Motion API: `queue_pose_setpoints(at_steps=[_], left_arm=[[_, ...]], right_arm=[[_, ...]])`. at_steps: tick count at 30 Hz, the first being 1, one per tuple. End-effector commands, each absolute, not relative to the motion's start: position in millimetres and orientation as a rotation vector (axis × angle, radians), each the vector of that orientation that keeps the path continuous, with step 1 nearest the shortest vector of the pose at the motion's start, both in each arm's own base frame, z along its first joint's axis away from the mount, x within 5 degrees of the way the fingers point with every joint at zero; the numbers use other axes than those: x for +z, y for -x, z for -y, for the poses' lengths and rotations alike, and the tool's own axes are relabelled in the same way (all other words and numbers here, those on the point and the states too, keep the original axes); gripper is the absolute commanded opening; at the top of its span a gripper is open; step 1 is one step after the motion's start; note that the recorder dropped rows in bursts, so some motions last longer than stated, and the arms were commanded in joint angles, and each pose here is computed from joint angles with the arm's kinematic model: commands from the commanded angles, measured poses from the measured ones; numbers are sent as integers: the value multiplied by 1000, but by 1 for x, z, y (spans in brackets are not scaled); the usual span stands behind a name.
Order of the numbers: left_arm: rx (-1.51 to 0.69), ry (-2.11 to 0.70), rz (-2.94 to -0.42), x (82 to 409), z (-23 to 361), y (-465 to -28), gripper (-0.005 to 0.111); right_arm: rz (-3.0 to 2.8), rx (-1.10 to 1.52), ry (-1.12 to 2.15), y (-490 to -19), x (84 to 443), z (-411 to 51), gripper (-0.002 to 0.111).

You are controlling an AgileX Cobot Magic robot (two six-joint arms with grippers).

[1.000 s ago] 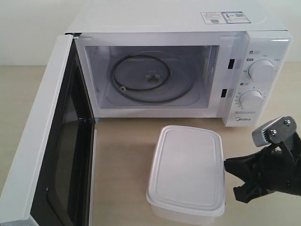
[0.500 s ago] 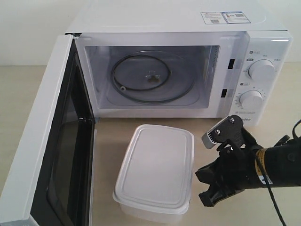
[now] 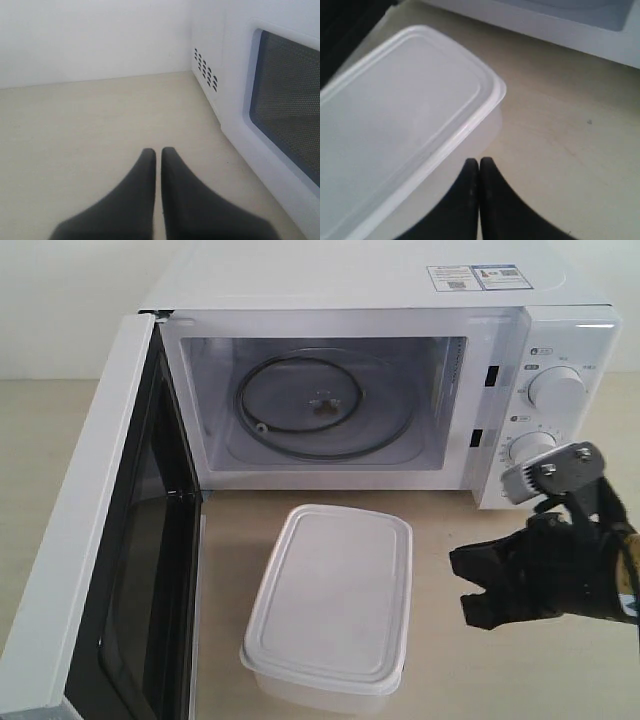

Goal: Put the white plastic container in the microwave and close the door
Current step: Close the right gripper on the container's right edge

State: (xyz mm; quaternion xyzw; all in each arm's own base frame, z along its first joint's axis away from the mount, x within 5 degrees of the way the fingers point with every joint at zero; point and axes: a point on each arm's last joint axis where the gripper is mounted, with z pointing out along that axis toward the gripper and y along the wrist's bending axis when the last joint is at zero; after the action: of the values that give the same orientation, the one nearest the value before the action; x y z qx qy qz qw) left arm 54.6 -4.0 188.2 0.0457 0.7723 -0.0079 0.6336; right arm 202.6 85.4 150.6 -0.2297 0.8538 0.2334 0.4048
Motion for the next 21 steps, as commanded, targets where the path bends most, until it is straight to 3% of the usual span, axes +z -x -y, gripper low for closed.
queue_pose_setpoints(at_steps=[1,9,21], left_arm=[[-27,-95,-1759,188,4,-55,4],[-27,-95,-1759,188,4,-55,4],[-27,-95,-1759,188,4,-55,4]], right_arm=[[-2100,782,365,-187,153,-70,0],[-2159,1047,262,-177,150,-74,0],[-2282,1469,-99,-199,113,-85,0]])
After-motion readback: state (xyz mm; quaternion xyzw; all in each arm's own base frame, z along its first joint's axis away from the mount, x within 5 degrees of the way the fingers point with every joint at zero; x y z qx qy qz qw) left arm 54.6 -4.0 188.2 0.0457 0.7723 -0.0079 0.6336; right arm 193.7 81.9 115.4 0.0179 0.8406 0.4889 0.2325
